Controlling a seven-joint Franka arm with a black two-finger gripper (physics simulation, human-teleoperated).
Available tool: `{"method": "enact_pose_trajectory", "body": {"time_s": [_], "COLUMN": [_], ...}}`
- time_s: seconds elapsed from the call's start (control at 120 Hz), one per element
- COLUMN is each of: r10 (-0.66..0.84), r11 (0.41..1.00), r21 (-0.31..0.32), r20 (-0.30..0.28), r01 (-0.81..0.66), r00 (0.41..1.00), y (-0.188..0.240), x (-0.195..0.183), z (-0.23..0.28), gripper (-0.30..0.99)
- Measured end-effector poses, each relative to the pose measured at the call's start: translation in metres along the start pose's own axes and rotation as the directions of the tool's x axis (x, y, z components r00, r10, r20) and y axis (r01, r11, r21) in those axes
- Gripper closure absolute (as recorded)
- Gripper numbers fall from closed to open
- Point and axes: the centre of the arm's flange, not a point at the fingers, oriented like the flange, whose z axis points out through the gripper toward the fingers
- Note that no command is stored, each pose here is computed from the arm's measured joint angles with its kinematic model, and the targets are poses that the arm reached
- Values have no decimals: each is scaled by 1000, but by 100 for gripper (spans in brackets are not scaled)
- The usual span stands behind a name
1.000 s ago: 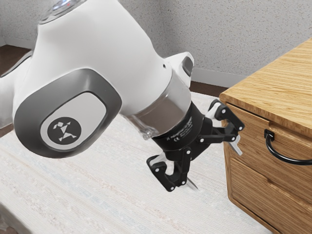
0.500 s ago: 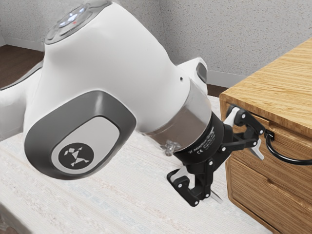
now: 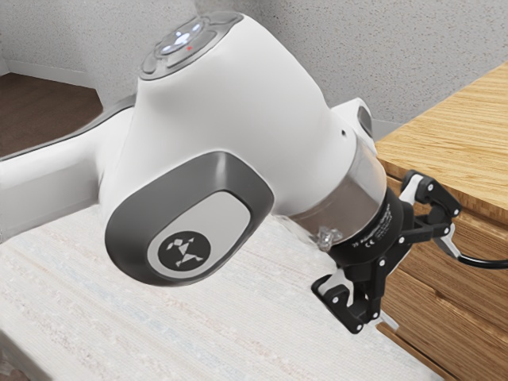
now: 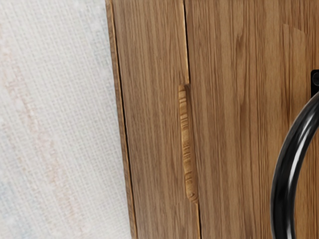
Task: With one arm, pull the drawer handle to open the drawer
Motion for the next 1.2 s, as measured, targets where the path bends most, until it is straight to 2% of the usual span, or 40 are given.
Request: {"method": "enact_pose_trajectory", "body": {"time_s": [0.417, 0.725, 1.2], "r10": [-31, -43, -45], "r11": [999, 998, 999], "r21": [-12, -40, -17], "r20": [17, 8, 4], "r01": [31, 43, 45], "r00": [999, 999, 999], "y": [17, 23, 8], "x": [5, 12, 9], "z": [11, 18, 45], "gripper": [0, 0, 0]}}
